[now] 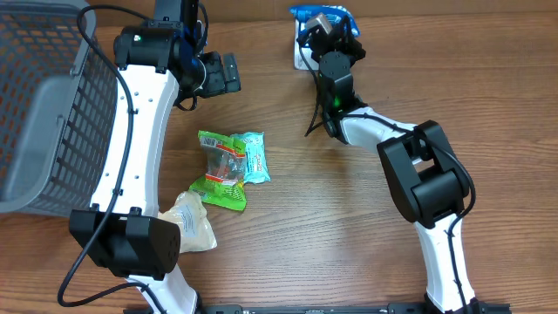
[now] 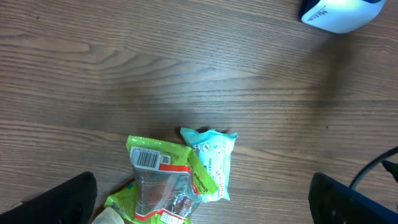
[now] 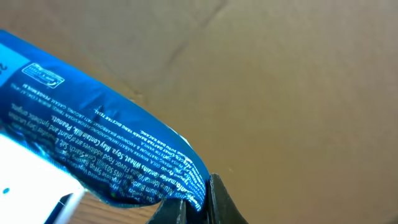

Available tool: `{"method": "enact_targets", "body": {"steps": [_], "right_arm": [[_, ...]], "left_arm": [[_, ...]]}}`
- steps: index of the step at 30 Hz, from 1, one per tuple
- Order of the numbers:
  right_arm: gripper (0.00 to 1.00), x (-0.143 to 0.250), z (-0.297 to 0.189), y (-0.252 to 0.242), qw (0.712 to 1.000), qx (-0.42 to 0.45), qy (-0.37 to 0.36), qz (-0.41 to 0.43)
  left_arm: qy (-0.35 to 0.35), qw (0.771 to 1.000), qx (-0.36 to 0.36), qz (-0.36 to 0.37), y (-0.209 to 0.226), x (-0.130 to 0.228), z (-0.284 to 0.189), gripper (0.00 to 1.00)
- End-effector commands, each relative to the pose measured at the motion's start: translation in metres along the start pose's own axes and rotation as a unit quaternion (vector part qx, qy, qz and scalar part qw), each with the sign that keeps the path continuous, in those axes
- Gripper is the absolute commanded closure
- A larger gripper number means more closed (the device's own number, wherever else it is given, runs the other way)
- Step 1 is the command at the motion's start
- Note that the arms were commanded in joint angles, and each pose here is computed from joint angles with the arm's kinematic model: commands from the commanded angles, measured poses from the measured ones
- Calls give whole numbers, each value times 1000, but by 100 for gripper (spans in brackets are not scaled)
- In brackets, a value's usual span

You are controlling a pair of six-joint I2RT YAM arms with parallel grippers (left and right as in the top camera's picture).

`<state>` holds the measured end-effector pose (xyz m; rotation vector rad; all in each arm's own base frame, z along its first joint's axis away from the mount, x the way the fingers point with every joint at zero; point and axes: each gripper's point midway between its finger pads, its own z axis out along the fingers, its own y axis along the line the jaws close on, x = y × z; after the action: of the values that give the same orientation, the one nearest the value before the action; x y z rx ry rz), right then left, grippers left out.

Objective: Scan the item barcode
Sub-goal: 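Hold the blue packet's barcode over the white scanner with the right gripper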

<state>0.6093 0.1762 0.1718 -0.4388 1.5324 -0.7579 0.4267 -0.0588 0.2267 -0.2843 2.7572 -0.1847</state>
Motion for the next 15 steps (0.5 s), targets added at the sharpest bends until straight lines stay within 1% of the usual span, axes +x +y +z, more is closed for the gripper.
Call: {"method": "enact_targets", "body": {"steps": [1, 5, 7, 9, 12, 15], "right_arm": [[96, -15, 6, 2, 999, -14, -44, 19], [96, 5, 15, 6, 999, -13, -39, 25], [96, 14, 22, -2, 998, -5, -33, 59], [96, 24, 30, -12, 993, 4, -24, 111], [96, 34, 36, -15, 991, 3, -11, 133], [96, 35, 38, -18, 987, 6, -11, 158]], "left_arm": [[-8, 1000, 1, 7, -3, -3, -4, 0], [-8, 1000, 1, 7, -3, -3, -4, 0], [-8, 1000, 1, 7, -3, -3, -4, 0], [-8, 1000, 1, 7, -3, -3, -4, 0], [-8, 1000, 1, 7, -3, -3, -4, 0], [-8, 1000, 1, 7, -3, -3, -4, 0]]}}
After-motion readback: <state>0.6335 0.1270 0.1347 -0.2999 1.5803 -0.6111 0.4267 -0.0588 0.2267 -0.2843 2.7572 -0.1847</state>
